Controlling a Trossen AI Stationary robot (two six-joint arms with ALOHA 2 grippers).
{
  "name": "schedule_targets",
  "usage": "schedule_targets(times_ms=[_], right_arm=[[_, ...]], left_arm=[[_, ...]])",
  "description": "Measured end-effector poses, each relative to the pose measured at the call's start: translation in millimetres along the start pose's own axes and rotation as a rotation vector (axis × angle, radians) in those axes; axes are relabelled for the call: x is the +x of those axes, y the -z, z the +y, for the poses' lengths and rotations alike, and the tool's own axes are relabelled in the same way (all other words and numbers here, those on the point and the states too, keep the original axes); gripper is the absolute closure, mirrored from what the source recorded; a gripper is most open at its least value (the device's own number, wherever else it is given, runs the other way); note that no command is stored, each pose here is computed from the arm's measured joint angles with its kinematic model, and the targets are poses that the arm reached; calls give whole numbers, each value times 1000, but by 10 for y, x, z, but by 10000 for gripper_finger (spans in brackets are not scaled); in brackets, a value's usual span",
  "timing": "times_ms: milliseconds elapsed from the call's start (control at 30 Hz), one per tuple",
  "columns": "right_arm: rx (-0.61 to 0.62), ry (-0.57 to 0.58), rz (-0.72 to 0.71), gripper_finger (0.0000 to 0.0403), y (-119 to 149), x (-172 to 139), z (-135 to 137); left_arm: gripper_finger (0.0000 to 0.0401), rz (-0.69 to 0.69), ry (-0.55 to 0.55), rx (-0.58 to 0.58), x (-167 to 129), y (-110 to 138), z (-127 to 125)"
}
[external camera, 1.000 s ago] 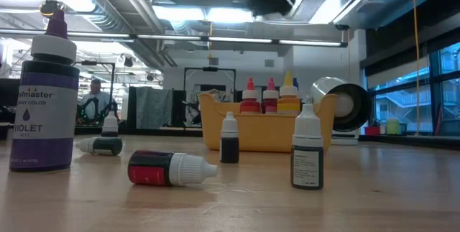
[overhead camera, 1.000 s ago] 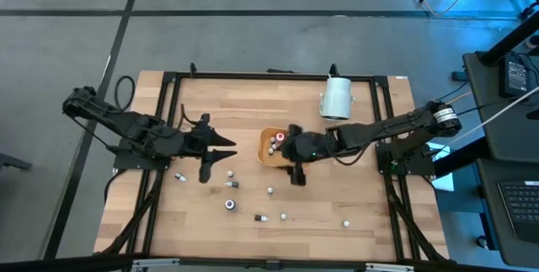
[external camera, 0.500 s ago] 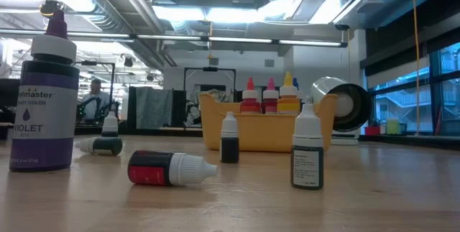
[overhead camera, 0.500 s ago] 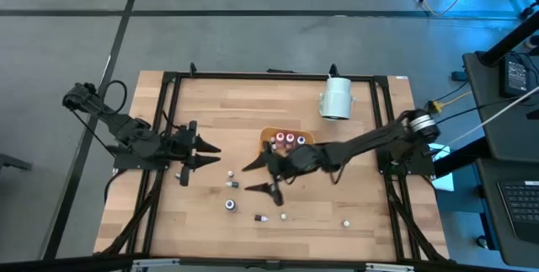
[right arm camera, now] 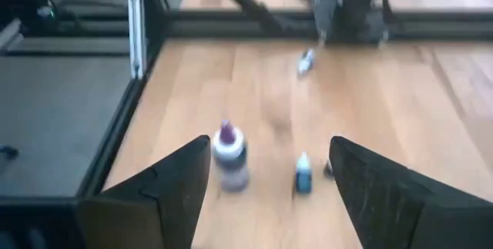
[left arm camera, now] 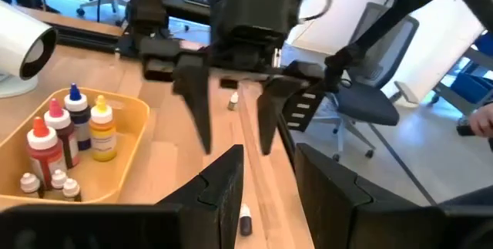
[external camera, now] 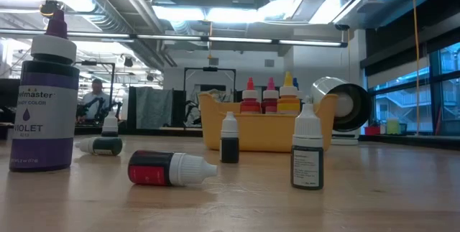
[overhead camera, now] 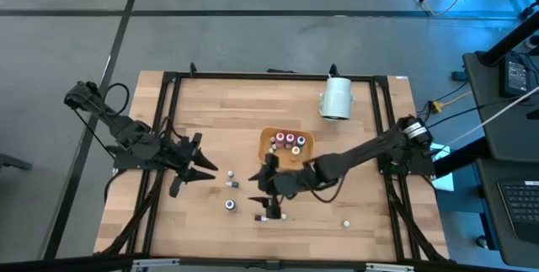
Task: Pick & Place food coloring
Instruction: Put the large violet food coloring bottle into the yellow bin
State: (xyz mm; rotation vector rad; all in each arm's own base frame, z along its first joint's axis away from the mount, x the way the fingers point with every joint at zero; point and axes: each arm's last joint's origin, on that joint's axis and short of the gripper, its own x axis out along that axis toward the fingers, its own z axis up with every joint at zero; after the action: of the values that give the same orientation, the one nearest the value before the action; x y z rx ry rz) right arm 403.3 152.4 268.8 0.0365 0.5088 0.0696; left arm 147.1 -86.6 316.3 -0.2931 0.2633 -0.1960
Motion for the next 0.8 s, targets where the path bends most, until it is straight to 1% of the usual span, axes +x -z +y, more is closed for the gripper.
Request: schedule_targets(times_ms=[67, 167, 200, 267, 367, 433, 500, 567, 667, 800], right_arm=[[2, 39, 63, 135, 37, -93, 80], [32, 143, 137, 135, 171, -243, 171], [46, 171, 142, 135, 197, -297, 200], [67, 210, 138, 135, 216, -439, 257], [84, 257, 85, 135, 167, -646, 322], [75, 310, 64, 135, 166, -744, 356], [73, 348, 55, 135, 174, -801, 370], [80, 367, 51, 135, 181, -840, 382], [94, 369, 54, 135, 195, -840, 390], [96, 368, 52, 135, 193, -839, 390]], left_arm=[[287, 5, -12, 5, 37, 10, 0], [284, 23, -28, 15, 105, 36, 3], [279, 34, -35, 18, 137, 50, 3], [265, 62, -49, 29, 209, 93, -3], [233, 105, -83, 47, 337, 165, 4], [211, 135, -110, 64, 420, 212, 23], [194, 167, -102, 57, 484, 252, 27], [182, 209, -64, 40, 530, 293, 18], [175, 265, -12, 3, 587, 354, -10], [173, 328, -8, 28, 690, 471, -44]])
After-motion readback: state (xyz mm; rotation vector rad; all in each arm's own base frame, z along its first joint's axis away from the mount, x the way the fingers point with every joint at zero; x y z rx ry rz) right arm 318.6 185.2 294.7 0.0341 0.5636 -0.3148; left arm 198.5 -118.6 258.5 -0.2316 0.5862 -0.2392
